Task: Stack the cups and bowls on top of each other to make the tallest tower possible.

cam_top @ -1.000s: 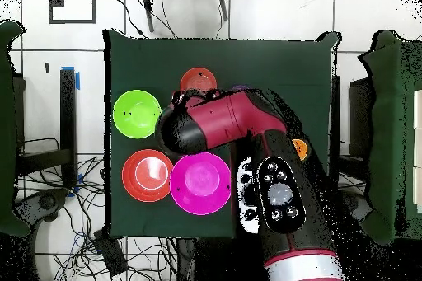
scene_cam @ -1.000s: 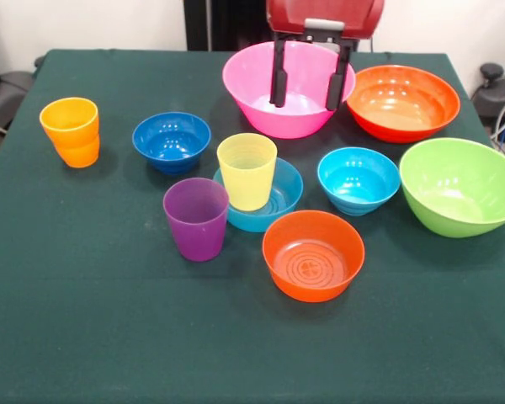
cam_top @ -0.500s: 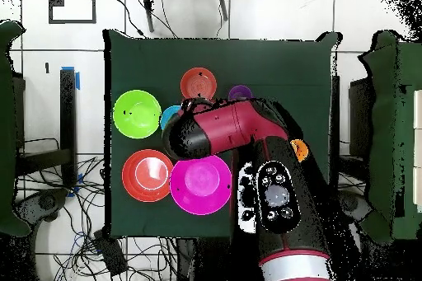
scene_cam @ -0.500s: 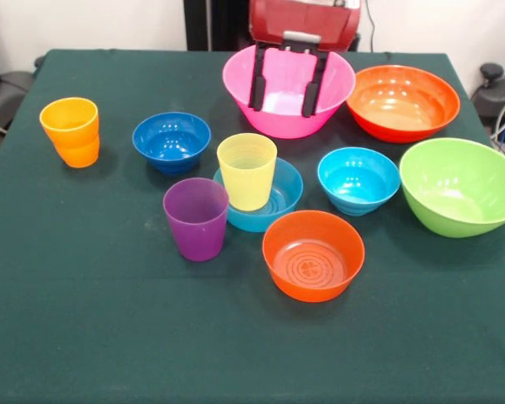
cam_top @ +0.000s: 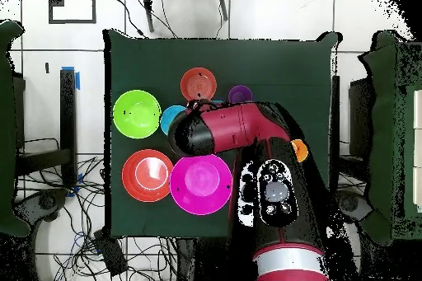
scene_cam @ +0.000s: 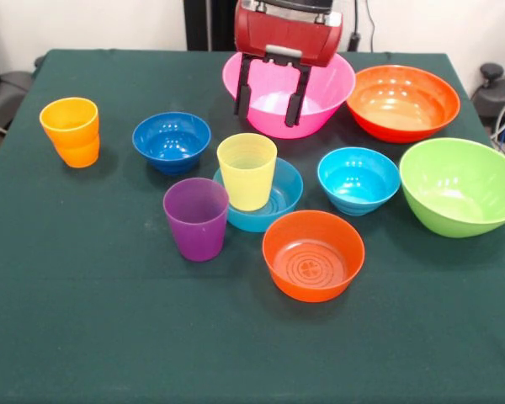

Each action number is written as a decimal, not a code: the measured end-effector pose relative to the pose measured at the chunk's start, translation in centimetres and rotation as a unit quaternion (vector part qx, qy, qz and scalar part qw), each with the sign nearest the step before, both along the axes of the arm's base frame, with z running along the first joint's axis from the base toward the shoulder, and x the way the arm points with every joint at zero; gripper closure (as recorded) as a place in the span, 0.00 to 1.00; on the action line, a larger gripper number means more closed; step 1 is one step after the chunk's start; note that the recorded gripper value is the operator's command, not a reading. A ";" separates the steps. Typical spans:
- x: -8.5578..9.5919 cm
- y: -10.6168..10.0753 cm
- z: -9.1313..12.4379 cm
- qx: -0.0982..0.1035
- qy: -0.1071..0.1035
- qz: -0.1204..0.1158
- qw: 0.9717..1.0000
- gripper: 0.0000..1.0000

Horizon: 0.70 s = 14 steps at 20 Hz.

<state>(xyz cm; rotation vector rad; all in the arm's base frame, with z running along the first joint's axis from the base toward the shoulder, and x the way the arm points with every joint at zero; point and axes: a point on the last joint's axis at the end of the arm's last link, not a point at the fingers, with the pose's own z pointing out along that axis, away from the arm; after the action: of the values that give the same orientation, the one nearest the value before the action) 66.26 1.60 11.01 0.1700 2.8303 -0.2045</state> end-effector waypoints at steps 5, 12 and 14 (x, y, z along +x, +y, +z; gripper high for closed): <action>-0.6 0.3 -1.1 -0.007 0.010 -0.002 1.000 0.00; -1.5 0.4 -3.0 -0.010 0.013 -0.006 1.000 0.00; -1.6 0.3 -3.3 -0.010 0.014 -0.009 1.000 0.00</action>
<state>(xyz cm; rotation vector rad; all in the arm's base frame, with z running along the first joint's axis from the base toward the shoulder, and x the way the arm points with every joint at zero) 64.62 1.87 7.69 0.1889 2.8553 -0.2404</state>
